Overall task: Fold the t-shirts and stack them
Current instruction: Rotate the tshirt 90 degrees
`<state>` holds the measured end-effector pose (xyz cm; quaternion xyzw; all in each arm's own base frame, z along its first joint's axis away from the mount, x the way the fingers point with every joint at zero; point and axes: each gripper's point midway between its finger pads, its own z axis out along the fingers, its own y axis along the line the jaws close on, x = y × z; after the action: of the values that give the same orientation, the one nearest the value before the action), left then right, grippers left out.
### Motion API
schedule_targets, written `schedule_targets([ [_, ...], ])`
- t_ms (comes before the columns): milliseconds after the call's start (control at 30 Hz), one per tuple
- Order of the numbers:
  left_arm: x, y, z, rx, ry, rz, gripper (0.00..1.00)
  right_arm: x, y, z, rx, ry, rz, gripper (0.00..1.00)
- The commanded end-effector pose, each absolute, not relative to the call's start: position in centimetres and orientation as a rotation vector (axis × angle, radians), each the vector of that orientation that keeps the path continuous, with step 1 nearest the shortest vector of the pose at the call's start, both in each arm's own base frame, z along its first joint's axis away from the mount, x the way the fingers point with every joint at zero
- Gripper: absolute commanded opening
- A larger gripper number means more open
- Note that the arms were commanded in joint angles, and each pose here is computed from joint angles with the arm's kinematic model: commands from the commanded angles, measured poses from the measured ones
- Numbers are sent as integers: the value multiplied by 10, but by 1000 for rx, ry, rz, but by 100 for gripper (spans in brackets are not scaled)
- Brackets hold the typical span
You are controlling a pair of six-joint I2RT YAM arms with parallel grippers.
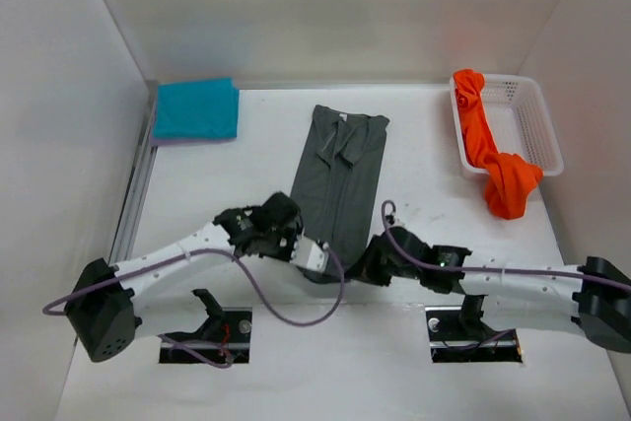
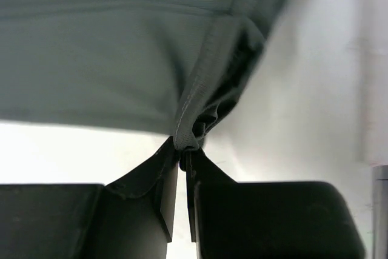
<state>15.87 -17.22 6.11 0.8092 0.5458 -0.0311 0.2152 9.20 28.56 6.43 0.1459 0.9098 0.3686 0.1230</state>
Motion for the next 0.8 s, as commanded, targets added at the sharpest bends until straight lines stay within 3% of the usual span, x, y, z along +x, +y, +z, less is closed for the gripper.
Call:
schedule_targets([
  [0,191,-192,100,2104,1561,-186,4,132,284,109,359,2525,1087,6],
  [333,318,-221,137,1875,1642,-139,5,254,253,135,313,2429,977,6],
  [767,408,-227,113,1779,1712,-73,7,336,227,111,356,2444,940,6],
])
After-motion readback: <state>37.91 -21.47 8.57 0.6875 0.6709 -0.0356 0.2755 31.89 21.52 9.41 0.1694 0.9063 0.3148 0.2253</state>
